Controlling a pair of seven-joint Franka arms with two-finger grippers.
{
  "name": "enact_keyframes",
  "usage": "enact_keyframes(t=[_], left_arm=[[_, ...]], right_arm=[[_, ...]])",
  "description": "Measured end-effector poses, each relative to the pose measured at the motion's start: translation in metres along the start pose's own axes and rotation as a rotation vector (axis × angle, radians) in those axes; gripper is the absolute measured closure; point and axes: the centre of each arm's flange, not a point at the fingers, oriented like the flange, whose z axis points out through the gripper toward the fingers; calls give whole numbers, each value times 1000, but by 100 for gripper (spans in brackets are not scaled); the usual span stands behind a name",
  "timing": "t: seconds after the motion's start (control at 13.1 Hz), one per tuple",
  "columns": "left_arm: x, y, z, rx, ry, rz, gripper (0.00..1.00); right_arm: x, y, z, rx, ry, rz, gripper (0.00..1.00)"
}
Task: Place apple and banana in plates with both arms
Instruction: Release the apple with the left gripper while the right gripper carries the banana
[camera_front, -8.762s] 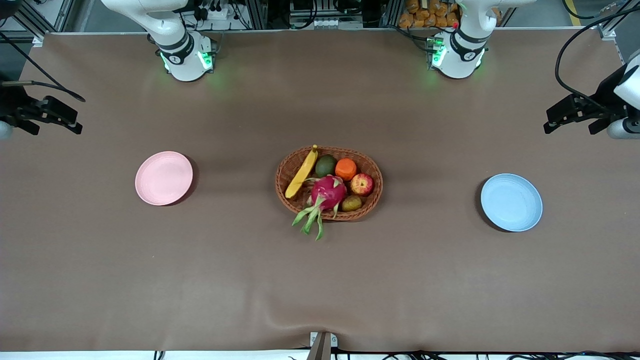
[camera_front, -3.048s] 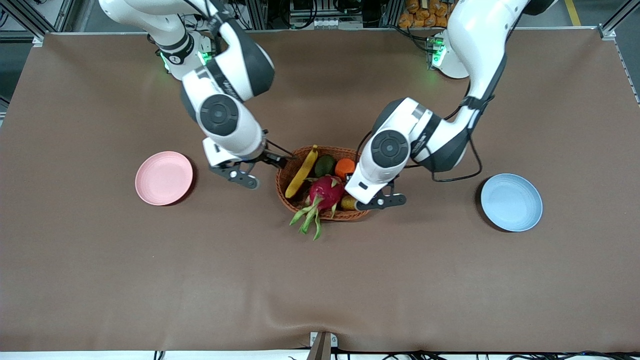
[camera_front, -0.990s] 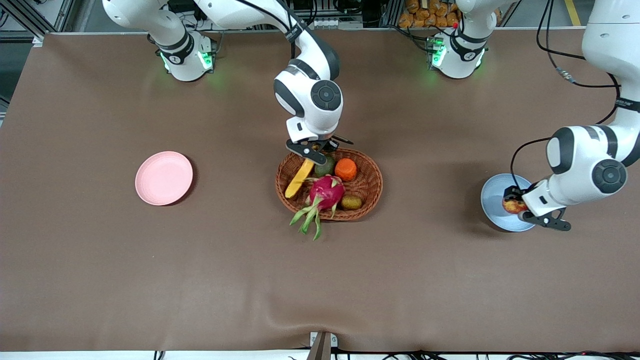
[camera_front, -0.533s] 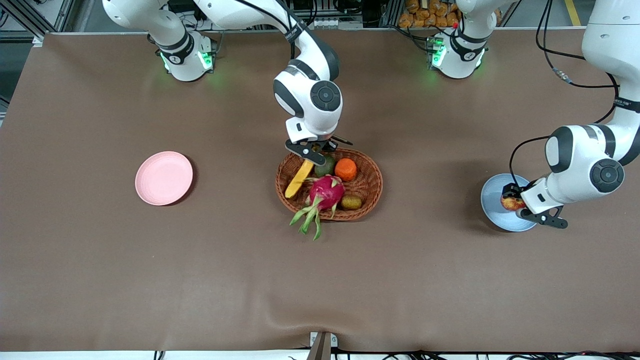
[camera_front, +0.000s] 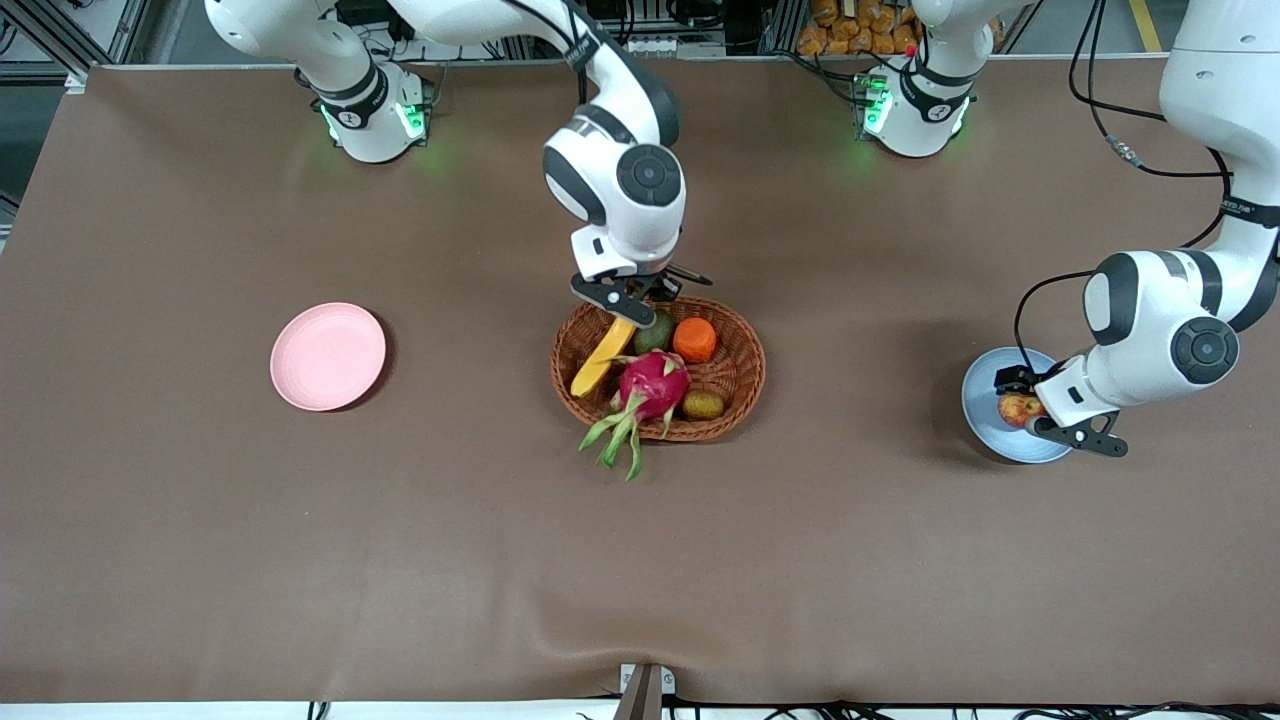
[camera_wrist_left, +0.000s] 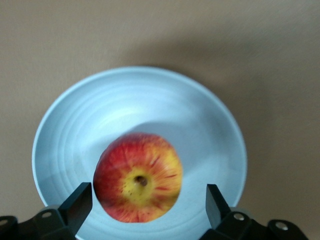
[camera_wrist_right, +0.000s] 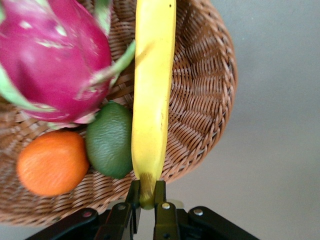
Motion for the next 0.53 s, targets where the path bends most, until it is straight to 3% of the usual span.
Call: enact_keyframes(t=[0.23, 0.53], left_arm=[[16, 31, -59, 18, 15, -5, 0], [33, 83, -153, 38, -6, -89, 0]], right_arm=[[19, 20, -52, 0, 0, 31, 85], [67, 64, -92, -100, 43, 87, 85]])
